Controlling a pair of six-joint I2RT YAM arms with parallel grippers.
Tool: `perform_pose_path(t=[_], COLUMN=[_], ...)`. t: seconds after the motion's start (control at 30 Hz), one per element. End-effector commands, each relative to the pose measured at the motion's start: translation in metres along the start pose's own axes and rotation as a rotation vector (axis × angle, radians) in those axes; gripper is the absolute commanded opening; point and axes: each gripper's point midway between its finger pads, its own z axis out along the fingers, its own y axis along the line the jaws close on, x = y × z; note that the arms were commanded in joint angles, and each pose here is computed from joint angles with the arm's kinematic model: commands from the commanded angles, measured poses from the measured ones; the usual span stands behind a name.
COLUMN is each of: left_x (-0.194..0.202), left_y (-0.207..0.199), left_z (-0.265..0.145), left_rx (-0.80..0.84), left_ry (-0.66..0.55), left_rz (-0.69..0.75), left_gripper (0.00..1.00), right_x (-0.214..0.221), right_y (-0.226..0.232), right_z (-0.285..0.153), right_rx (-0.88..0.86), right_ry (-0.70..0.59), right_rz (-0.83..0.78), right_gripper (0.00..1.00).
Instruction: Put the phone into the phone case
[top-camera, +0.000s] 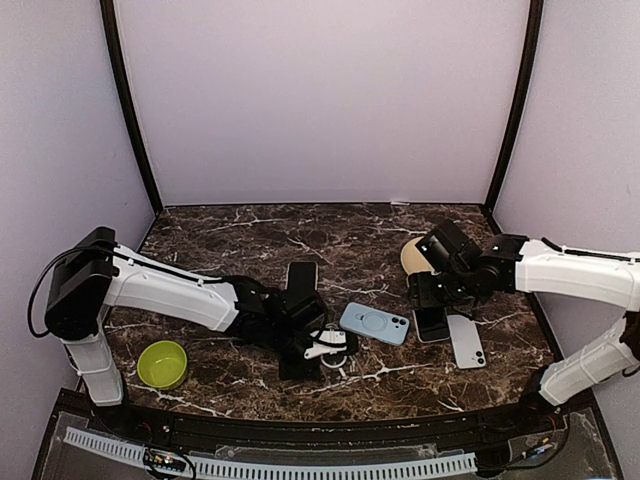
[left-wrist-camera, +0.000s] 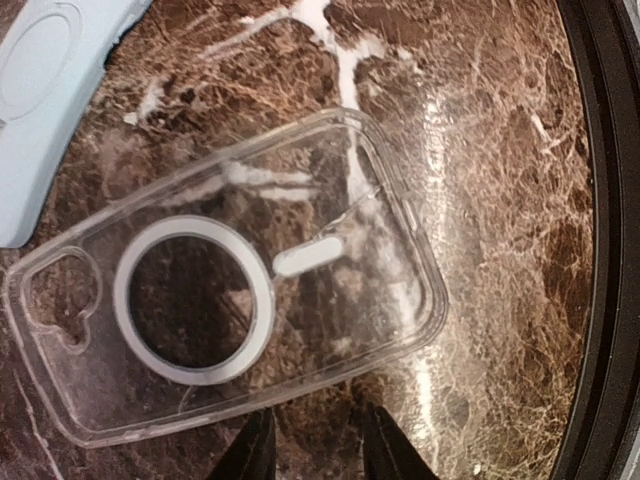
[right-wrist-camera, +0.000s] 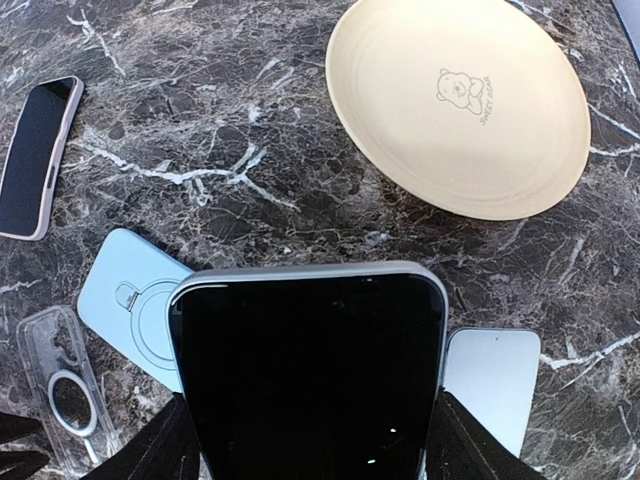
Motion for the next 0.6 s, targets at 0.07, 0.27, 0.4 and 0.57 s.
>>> perform_pose_path(t=[0.07,0.27,0.4,0.57], left_x=[-0.032,-0.016,0.004,0.047], left_y=[0.035,0.097,0.133,0.163], left_z=[-0.056,-0.115,-0.154,-0.185], left_rx=[-0.154,-0.299,-0.422,-0.543], left_ry=[-0.144,-0.286,-0.389,-0.450], left_rz=[-0.086,-0.405,-0.583,-0.785], left_gripper=[0.34,0.41,0.47,0.56], right_x=[-0.035,-0.052,-0.057,-0.046], right_y=[0.024,0.055,0.092,0.165], right_z=[-0.019,-0.031,-0.035,-0.029], right_rx=[-0.086,-0.097,-0.144,-0.248], right_ry=[-0.128,-0.171,-0.205,-0.233], right_rz=[0.024,-0.016,-0.025,-0.050], right_gripper=[0.36,0.36,0.36,0.35])
